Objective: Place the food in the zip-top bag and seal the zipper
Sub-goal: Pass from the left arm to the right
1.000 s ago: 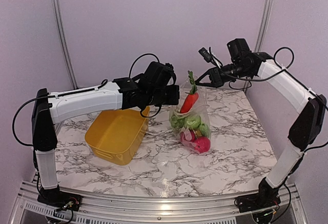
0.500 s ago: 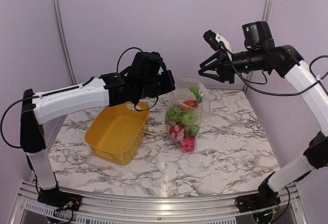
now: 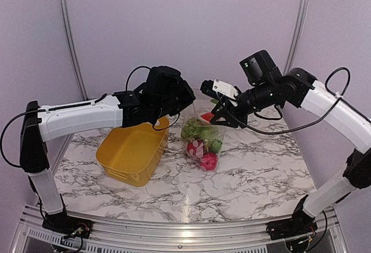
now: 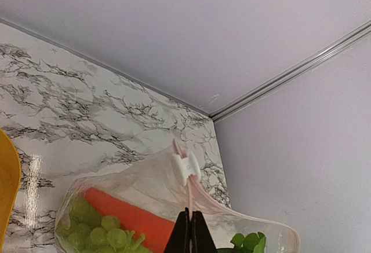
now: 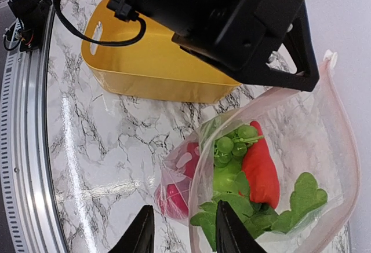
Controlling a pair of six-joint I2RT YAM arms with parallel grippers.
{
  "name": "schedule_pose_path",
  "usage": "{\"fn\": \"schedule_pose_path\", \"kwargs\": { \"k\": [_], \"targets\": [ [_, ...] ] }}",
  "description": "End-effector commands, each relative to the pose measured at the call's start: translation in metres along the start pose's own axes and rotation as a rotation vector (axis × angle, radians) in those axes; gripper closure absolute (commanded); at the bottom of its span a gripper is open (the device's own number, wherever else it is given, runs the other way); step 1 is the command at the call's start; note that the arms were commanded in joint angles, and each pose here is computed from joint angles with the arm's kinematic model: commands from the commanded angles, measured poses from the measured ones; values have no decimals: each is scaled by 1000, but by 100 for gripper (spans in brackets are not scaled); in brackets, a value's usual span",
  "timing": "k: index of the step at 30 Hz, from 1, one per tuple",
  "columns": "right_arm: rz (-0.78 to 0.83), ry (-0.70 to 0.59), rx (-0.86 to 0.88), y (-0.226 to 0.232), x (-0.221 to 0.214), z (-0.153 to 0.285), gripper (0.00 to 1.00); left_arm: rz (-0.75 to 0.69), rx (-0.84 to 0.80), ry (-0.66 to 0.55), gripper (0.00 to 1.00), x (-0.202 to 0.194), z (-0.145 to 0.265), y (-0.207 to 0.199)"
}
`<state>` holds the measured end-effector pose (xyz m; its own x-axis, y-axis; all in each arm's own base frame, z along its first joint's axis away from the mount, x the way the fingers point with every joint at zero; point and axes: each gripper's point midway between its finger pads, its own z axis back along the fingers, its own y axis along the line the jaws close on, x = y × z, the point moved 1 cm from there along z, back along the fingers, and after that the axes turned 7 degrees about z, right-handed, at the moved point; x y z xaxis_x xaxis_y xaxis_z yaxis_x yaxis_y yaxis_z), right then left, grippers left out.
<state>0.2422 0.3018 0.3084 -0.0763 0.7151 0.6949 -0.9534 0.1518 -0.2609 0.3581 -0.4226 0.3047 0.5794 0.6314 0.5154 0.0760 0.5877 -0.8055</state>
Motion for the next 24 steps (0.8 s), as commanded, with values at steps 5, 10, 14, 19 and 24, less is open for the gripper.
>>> {"fn": "schedule_pose_path", "kwargs": {
  "k": [5,10,14,19,24],
  "targets": [
    [-28,13,-43,-17,8,-21,65,59,-67,-56,100,22,25,-25],
    [-50,34,-33,-20,3,-40,66,63,-81,-60,100,25,33,-28],
    [-49,5,-48,-24,12,-36,84,78,-106,-58,100,24,37,-27],
    [40,-93,-26,-18,38,-8,100,-35,-177,-49,77,25,48,-34],
    [246,-135,-9,0,44,36,100,-434,-239,-114,33,43,93,-35]
  ]
}}
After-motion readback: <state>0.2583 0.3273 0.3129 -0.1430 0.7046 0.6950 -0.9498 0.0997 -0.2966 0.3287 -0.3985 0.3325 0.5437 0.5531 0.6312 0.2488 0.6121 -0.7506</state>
